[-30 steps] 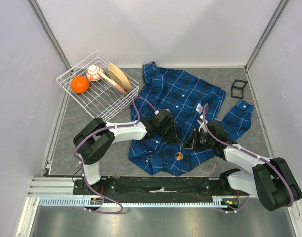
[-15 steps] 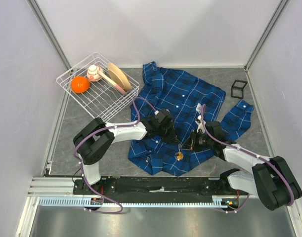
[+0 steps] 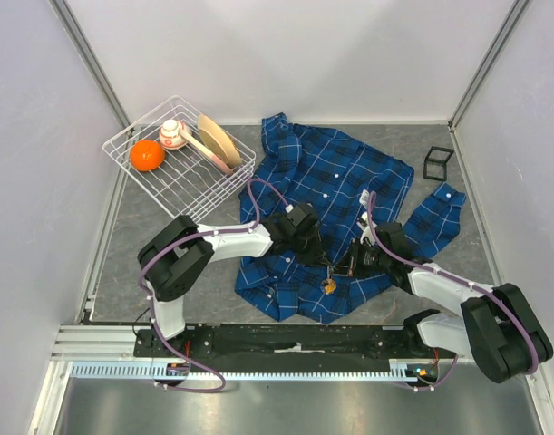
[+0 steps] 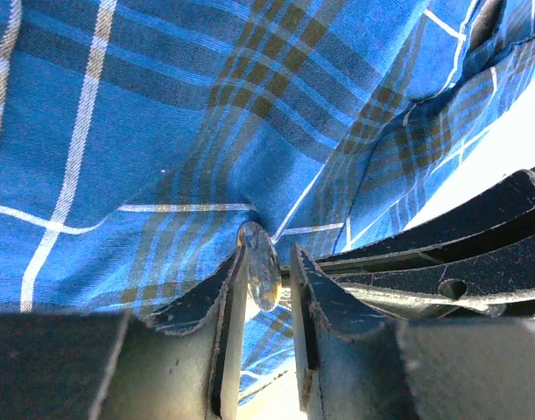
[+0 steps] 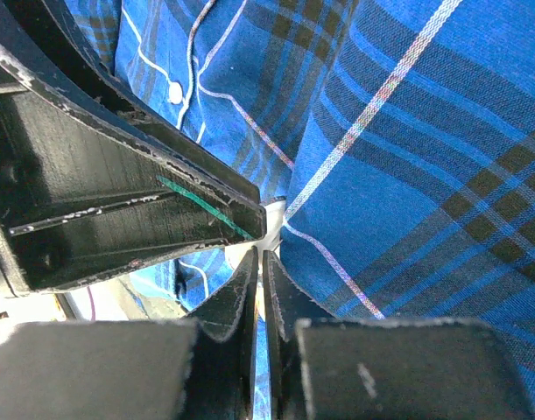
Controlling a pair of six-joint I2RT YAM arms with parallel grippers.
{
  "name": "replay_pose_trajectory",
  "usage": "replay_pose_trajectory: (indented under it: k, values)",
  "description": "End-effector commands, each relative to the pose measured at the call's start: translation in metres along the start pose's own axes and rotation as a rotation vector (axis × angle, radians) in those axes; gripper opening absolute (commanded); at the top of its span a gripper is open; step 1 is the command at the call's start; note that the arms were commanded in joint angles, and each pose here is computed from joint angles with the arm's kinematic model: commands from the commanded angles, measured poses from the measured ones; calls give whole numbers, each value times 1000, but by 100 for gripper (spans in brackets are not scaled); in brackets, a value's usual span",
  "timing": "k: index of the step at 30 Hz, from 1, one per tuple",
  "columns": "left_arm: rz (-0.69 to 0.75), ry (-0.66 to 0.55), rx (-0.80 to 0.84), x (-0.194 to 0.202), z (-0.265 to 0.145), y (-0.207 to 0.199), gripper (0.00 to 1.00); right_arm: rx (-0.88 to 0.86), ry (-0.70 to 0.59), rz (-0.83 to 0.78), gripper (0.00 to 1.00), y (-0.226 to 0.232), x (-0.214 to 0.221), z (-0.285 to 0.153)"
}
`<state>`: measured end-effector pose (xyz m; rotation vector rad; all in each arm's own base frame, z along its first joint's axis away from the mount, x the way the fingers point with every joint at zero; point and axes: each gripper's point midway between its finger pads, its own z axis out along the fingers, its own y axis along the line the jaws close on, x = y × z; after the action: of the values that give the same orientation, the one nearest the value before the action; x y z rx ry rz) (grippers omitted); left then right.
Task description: Remove the brooch from the garment
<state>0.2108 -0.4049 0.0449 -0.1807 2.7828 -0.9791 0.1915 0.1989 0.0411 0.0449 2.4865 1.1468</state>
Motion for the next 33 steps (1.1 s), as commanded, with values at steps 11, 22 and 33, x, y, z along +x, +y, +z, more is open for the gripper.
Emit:
replay_pose_trajectory:
  k: [11,22,33]
  values:
    - [121,-38,-15,-3,5,-6,19,31,-79,-63,13,7,-21,-8]
    - [211,-103,-42,-4,-2,-17,6,96,-109,-40,15,-3,-29,-5]
    - [229,-115,-53,2,-4,-19,2,57,-81,-17,13,-2,-22,1]
